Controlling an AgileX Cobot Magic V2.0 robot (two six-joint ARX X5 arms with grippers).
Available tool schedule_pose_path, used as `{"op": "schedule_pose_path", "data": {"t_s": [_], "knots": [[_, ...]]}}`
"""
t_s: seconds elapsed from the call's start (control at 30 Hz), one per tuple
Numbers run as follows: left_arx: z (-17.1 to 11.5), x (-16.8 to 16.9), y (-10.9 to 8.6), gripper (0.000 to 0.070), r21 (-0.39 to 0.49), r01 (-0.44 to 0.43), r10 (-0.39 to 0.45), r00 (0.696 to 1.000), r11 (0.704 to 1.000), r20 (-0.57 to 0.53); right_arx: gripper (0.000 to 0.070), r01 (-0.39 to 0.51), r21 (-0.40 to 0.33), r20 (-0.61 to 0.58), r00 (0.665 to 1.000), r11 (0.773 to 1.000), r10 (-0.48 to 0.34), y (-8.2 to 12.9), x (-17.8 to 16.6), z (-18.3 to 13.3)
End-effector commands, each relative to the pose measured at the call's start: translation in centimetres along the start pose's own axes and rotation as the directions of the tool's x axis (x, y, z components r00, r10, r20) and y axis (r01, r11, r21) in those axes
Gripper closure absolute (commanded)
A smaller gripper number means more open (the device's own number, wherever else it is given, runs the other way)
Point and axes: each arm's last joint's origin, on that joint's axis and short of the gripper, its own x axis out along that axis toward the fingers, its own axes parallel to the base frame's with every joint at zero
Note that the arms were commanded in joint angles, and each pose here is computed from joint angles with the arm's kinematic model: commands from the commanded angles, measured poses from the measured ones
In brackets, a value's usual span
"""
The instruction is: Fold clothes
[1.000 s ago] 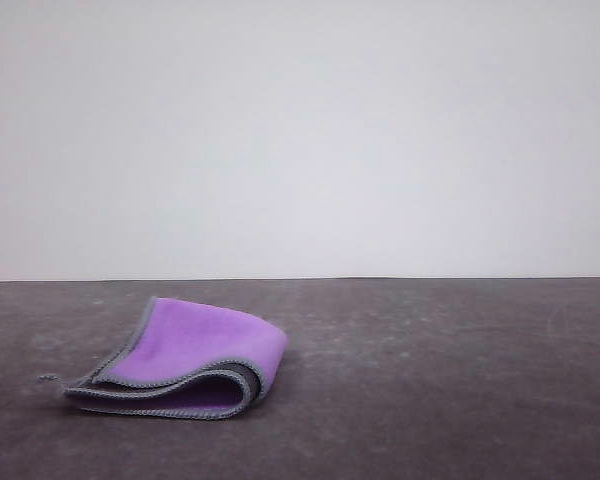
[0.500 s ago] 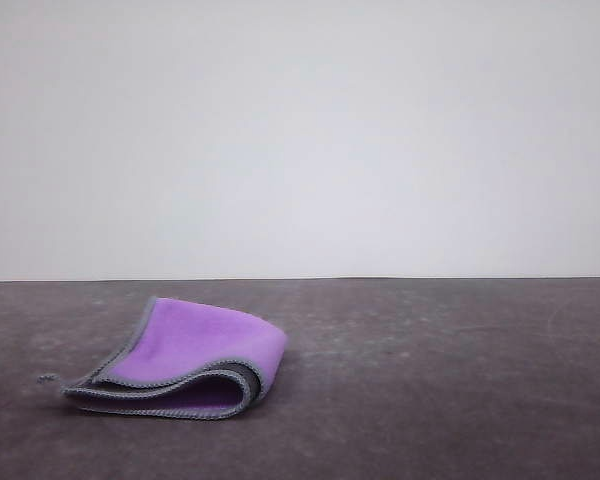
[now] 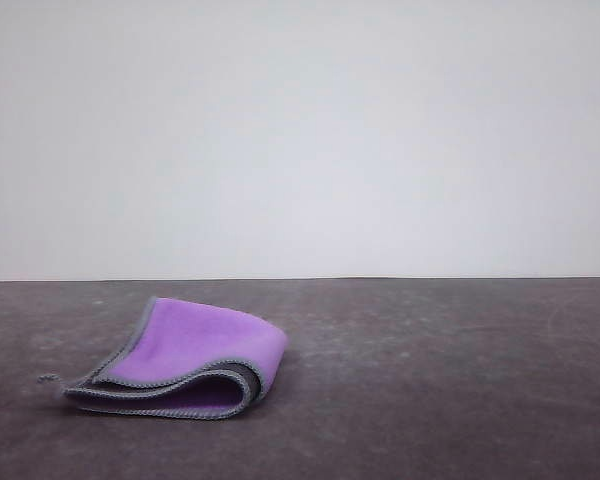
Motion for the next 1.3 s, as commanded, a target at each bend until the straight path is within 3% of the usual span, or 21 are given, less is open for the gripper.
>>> {"op": "schedule_pose_path", "data": {"t_s": [0.0,1.27], "knots": [[-0.54,0.18,0.05,0.0700,0.006,-0.005,0.005,1.000,1.000,-0.009,0.0684,0.001,0.016,0.006,1.000,1.000,-0.001,-0.01,0.04,-0.03],[-0.54,0.18,0.05,0.0700,0.006,-0.005,0.005,1.000,1.000,-0.009,0.0684,0.001,0.016,0.006,1.000,1.000,-0.001,-0.01,0.04,-0.03]]}}
